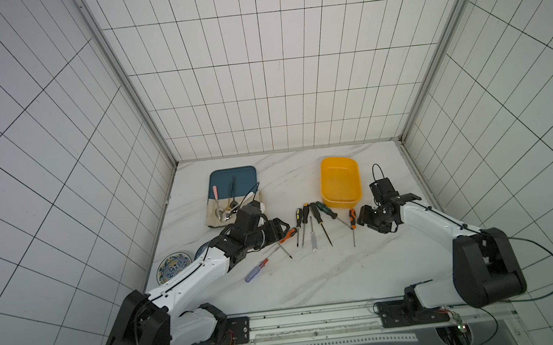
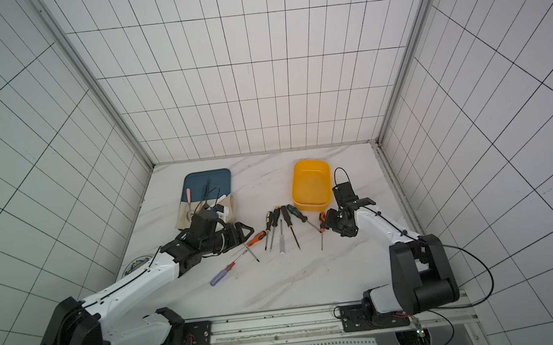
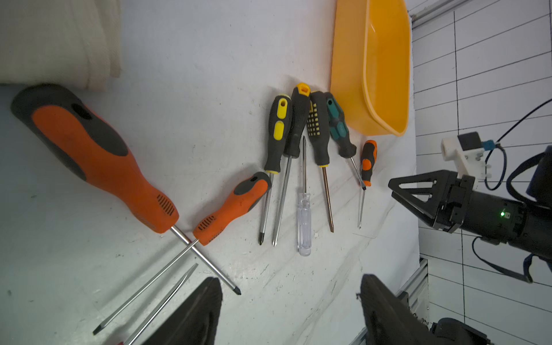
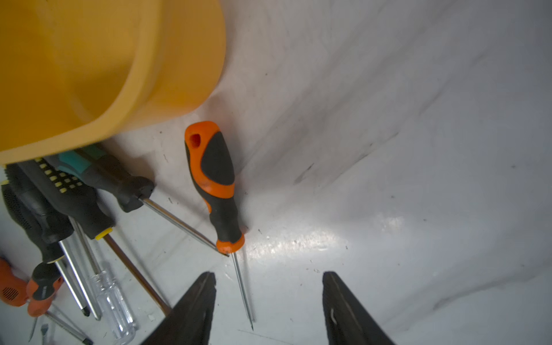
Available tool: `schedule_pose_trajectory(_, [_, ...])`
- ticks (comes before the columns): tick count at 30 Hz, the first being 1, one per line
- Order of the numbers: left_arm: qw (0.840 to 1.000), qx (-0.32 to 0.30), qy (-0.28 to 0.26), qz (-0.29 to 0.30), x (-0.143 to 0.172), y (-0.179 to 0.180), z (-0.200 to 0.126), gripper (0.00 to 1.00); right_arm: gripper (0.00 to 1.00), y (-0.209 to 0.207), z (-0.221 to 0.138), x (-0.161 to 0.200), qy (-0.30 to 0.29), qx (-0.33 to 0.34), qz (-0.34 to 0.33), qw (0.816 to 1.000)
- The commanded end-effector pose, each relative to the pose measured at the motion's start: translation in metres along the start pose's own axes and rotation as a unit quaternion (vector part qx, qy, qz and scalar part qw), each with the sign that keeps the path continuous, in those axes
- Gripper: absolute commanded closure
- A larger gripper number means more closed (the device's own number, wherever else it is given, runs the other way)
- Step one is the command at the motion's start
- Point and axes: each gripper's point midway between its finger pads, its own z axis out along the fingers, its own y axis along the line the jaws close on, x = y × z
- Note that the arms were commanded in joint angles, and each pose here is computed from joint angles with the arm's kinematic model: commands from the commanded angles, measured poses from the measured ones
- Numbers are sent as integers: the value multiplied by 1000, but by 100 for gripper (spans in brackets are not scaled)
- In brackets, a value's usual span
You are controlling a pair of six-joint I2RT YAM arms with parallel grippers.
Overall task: Put the screwdriver on the desktop into the storage box
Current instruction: Pick up the screwdriver from the center of the board.
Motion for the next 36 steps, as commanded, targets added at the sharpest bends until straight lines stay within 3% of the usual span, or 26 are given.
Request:
schedule_pose_trajectory(1, [999,-8,-3,31,-3,-9,-2,24,44,4,-1,-13,-16,27,-20,999])
schedule_pose_trajectory(7, [999,-7,3,31,2,-8,-2,23,45,19,6,-15,-12,20,-34,999])
schedule_pose_trajectory(14, [1000,-6,10,25,6,-7,0,24,54,25,23,-14,5,32,-48,998])
schedule_pose_trajectory(28, [1000,-5,16,20,9,-6,1,24,65,8,42,-4,30,79,-64,994])
schedule_pose_trajectory(36, [1000,-5,18,19,10,-6,2,24,78,0,44,4,38,90,-69,993])
